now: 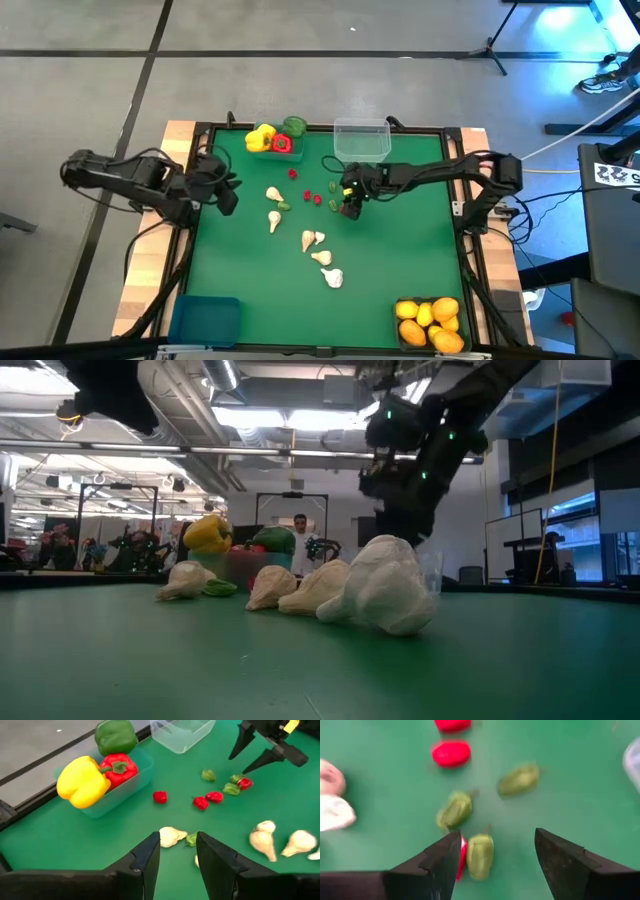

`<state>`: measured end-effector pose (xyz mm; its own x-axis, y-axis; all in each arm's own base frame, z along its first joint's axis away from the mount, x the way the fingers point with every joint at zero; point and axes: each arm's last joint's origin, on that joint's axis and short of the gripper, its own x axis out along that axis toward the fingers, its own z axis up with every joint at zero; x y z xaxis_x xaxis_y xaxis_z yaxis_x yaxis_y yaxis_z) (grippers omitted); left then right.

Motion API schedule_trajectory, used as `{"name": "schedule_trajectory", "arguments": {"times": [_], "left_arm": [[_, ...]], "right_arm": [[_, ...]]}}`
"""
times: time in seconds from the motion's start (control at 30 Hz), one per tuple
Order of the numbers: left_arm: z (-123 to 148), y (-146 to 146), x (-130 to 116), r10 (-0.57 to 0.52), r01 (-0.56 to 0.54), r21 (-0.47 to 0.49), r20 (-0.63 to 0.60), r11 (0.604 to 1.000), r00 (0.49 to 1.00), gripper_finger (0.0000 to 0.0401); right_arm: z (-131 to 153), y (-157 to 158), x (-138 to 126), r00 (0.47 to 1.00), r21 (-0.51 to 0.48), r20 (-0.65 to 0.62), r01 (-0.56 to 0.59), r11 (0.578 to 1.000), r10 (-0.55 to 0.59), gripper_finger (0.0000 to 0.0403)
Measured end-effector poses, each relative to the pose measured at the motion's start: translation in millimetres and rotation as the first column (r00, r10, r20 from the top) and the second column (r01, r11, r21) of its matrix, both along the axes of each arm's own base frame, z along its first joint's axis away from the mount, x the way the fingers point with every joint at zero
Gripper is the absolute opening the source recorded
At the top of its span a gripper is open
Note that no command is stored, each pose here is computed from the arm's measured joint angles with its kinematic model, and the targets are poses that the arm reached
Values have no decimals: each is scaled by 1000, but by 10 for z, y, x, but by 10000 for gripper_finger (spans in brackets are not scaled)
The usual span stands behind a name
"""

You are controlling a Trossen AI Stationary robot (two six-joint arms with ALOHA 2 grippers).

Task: Sort produce into baskets
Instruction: Put the green chili pepper into the blue bin

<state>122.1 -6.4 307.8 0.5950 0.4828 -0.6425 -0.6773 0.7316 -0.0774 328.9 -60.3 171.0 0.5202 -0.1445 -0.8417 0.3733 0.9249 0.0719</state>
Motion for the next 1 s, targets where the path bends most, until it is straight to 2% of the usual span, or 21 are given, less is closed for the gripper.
{"name": "schedule_trajectory", "arguments": {"times": [0.23,0.5,0.73,0.87,1.0], "left_arm": [[-51,-2,106,-7,7,0,-50,1000,999,124],[-71,-10,151,-12,12,6,-67,1000,998,124],[-70,-9,151,-9,10,11,-67,1000,998,124],[-70,-9,151,-11,12,13,-68,1000,998,124],[-70,-8,151,-18,20,21,-75,1000,997,124]], "right_arm": [[-246,-7,66,999,33,-47,9,999,-7,246],[-291,7,21,993,82,-103,66,994,-57,246],[-300,4,-1,989,72,-128,85,994,-75,244],[-304,3,2,989,70,-126,88,994,-78,214],[-315,-1,3,988,66,-130,95,993,-86,153]]}}
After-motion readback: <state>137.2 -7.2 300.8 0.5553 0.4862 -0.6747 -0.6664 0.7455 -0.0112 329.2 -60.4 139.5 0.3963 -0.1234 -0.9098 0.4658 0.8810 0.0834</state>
